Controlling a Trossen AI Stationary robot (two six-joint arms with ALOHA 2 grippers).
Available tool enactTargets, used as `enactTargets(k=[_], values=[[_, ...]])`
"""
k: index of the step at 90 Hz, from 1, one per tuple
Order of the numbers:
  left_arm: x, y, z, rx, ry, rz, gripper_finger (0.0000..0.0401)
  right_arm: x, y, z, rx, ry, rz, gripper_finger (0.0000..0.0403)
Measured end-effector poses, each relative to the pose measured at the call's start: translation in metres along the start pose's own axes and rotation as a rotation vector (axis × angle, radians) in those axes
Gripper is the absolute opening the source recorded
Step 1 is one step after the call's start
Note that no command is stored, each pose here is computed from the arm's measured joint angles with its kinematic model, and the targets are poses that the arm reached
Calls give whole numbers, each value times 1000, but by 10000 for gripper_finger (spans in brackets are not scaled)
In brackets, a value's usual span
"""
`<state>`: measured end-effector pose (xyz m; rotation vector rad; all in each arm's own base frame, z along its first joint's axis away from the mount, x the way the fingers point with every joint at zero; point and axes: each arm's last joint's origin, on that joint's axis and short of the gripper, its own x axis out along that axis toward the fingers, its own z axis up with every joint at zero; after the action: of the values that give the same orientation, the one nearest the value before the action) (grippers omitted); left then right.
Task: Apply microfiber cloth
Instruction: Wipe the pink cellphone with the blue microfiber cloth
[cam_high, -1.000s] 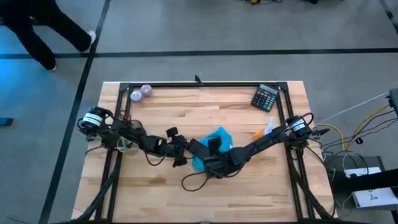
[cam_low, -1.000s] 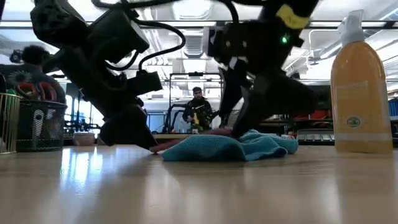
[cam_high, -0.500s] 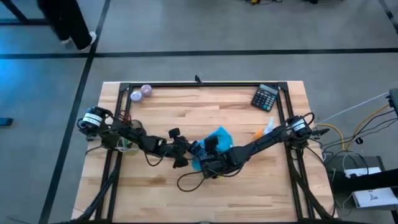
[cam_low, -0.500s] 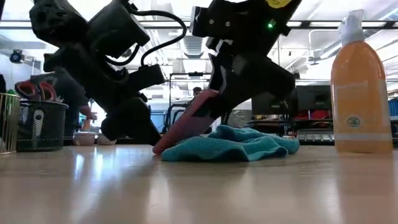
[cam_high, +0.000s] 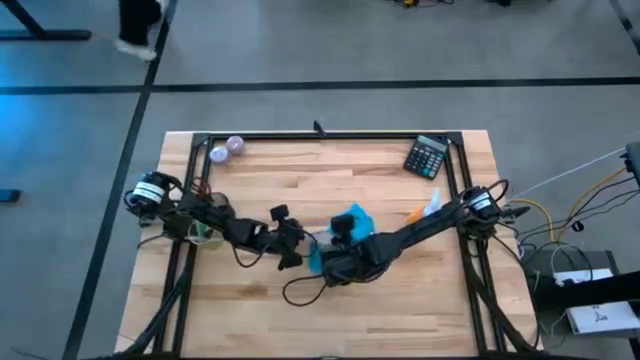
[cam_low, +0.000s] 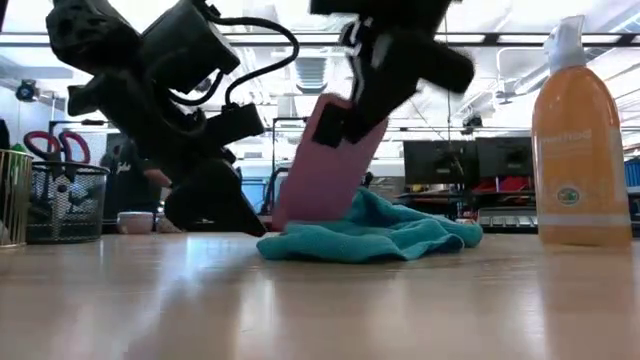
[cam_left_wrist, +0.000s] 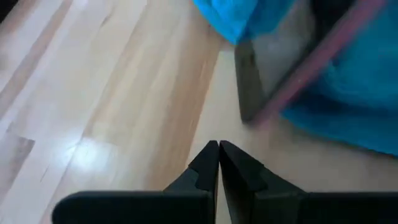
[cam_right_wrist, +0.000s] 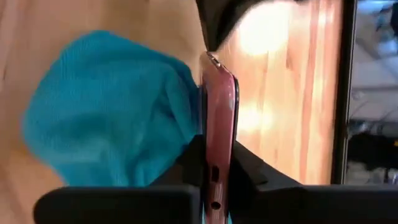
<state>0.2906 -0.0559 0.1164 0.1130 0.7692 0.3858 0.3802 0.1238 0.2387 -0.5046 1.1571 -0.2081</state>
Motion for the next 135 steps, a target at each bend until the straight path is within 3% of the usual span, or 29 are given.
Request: enactTargets(k=[19, 34, 50, 70, 102, 135], values=[[0, 0, 1, -4, -5, 3, 0, -43, -32, 8, 89, 91, 82, 12], [0, 0, 2, -2, -21, 0, 0, -63, -51, 16, 213, 91, 362, 11], [0, 0, 4, -1, -39, -4, 0, -44, -68, 16, 466, 174, 477, 16], [0, 0, 4, 15, -40, -2, 0, -10, -76, 6, 600, 290, 555, 29], [0, 0, 4, 24, -39, 0, 0, 11, -83, -5, 640, 346, 531, 45], [0, 0, 4, 24, -39, 0, 0, 9, -85, -8, 560, 344, 538, 126]])
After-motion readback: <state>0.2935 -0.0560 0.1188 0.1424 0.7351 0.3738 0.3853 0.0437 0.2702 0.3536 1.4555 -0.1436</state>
